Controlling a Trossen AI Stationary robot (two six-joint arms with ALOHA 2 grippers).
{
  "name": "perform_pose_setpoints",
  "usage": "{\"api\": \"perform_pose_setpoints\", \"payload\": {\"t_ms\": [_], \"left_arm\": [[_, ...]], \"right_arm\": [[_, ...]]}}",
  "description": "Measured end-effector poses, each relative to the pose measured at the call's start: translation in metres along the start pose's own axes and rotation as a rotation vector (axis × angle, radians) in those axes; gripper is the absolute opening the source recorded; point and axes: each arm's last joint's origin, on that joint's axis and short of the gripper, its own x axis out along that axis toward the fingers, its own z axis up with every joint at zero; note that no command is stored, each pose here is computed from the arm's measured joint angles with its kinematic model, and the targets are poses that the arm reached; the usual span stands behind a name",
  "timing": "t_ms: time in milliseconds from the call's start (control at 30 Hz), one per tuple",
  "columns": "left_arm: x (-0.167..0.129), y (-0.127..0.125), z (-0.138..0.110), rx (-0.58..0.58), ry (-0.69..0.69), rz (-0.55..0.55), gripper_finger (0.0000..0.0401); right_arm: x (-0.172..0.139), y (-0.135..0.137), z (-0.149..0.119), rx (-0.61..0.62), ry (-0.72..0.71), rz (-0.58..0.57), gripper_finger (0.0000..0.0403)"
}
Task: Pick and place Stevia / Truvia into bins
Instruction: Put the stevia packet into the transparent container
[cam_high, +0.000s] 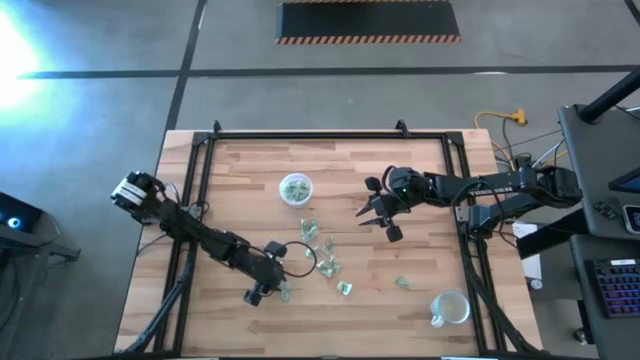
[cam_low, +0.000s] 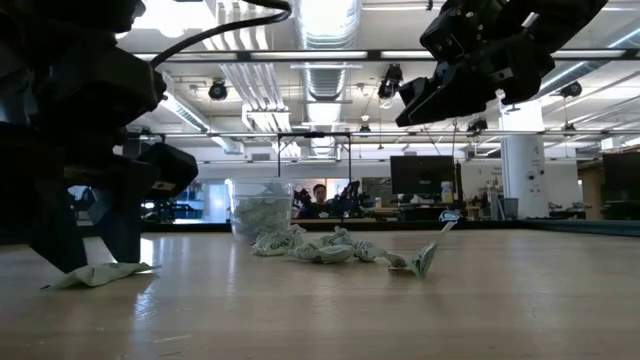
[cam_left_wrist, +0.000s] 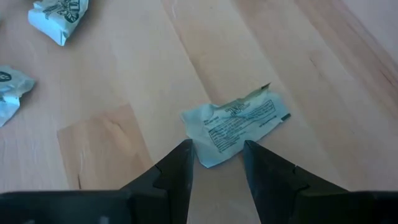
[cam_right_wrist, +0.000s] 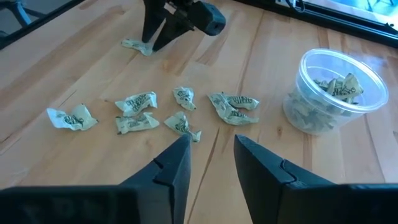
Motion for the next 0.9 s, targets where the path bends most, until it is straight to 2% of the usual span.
{"api": "perform_pose_setpoints", "payload": {"t_ms": [267,633,900], "left_arm": [[0.0014,0.0,0.0003,-0.001,-0.008,0.0,0.0111],[0.0014,-0.0001,0.0004,-0.001,-0.008,-0.004,0.0006],[-0.0013,0.0005,0.0009,0.009,-0.01,0.033,0.0001]], "right_arm": [[0.0,0.0,0.0,0.0,0.0,0.0,0.011],[0.0,0.0,0.0,0.0,0.0,0.0,0.0111],[0.0,0.0,-0.0001,0.0,0.0,0.0,0.0111]]}}
